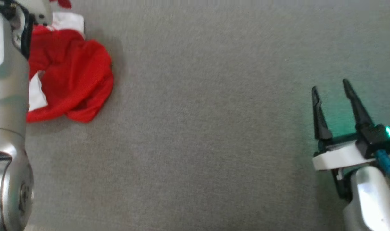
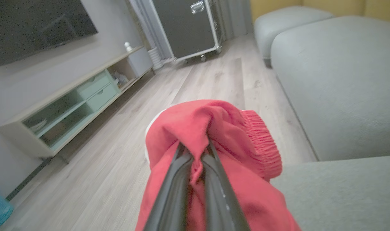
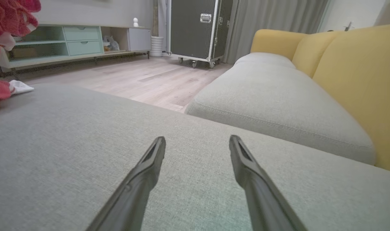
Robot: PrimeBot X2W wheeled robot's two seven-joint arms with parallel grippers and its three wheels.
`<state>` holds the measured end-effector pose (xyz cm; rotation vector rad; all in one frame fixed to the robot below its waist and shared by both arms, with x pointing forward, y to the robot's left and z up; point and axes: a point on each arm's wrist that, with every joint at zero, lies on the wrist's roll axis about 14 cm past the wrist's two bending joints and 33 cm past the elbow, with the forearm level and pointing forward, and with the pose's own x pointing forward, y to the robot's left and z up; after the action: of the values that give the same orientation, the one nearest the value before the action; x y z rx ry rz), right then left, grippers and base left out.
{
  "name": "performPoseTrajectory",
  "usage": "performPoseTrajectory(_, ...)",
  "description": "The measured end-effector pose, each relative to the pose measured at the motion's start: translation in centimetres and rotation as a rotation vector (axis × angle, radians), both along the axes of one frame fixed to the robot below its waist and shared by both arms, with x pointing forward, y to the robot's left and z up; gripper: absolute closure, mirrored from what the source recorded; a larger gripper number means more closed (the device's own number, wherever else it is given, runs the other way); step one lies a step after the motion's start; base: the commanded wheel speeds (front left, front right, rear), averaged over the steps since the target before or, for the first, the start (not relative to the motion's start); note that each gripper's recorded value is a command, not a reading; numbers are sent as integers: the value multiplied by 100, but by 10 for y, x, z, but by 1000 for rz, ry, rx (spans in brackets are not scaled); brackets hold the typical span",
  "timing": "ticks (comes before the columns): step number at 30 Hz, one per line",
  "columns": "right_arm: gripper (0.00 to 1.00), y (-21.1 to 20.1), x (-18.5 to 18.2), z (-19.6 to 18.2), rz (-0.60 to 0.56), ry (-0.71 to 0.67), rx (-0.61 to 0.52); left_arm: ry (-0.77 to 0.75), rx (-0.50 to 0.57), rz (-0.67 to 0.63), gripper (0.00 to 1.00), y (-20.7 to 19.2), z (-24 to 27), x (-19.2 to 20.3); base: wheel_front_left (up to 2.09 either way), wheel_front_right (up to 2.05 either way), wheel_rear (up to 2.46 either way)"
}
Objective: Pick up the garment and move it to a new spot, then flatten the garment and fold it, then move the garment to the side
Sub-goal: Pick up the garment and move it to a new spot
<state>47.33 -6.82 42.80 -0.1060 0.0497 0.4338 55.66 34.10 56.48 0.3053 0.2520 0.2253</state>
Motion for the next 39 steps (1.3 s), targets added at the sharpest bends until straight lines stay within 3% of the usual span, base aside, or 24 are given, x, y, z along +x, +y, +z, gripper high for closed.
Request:
performPoseTrajectory(2, 0, -3, -8, 12, -21, -12, 15, -61, 3, -53, 100, -16, 31, 3, 0, 0, 0)
performPoseTrajectory(6, 0, -19, -33, 35, -84, -38, 34, -199, -44, -212, 100, -83, 98, 12, 0, 0, 0)
performPoseTrajectory(13, 0, -65, -65, 65, -216, -94, 64, -271, -215, -626, 100, -260, 147, 0, 0, 0, 0)
performPoseTrajectory(17, 0, -96, -87, 75, -308, -115, 85, -236, -325, -836, 100, -341, 141, -28, 0, 0, 0)
performPoseTrajectory(21, 0, -126, -107, 84, -402, -138, 91, -179, -403, -1004, 100, -409, 112, -59, 0, 0, 0)
performPoseTrajectory(25, 0, -151, -122, 86, -481, -146, 95, -85, -463, -1111, 100, -458, 50, -90, 0, 0, 0)
performPoseTrajectory(28, 0, -158, -124, 77, -507, -117, 94, 39, -494, -1092, 100, -463, -31, -108, 0, 0, 0)
performPoseTrajectory(32, 0, -156, -113, 64, -499, -74, 81, 174, -466, -1010, 98, -438, -133, -134, 0, 0, 0)
performPoseTrajectory(33, 0, -156, -110, 62, -498, -68, 78, 202, -461, -976, 22, -429, -149, -137, 0, 0, 0)
performPoseTrajectory(34, 0, -156, -108, 59, -498, -61, 76, 217, -469, -941, 0, -423, -159, -138, 0, 0, 0)
performPoseTrajectory(39, 0, -150, -101, 48, -483, -30, 79, 55, -520, -872, 0, -415, -122, -129, 0, 0, 0)
